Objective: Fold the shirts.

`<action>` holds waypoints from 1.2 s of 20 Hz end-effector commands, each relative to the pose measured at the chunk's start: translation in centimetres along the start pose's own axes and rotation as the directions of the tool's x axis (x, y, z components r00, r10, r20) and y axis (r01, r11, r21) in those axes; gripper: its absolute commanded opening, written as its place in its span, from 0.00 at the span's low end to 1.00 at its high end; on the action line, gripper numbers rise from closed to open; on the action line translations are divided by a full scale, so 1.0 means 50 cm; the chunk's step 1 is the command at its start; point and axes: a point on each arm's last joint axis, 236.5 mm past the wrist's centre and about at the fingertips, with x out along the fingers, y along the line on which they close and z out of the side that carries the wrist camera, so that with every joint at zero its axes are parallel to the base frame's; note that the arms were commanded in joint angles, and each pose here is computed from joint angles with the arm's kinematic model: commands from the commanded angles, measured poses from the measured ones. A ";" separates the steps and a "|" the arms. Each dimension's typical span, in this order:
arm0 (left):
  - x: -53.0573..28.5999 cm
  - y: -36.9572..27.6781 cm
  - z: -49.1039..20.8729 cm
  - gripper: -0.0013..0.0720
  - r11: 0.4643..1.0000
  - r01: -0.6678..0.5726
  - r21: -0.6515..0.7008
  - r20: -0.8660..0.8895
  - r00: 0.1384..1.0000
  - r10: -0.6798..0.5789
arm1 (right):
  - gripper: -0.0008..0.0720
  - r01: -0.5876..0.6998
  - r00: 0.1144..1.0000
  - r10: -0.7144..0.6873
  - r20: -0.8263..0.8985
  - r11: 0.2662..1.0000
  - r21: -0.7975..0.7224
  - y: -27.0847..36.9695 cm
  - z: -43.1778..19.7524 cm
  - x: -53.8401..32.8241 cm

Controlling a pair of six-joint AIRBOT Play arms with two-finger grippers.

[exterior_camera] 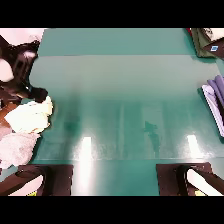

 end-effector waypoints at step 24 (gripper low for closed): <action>-0.072 -0.030 0.130 0.06 0.996 0.087 0.032 0.201 0.975 -0.091 | 0.04 0.033 0.994 -0.029 0.104 0.999 -0.030 -0.001 0.061 -0.057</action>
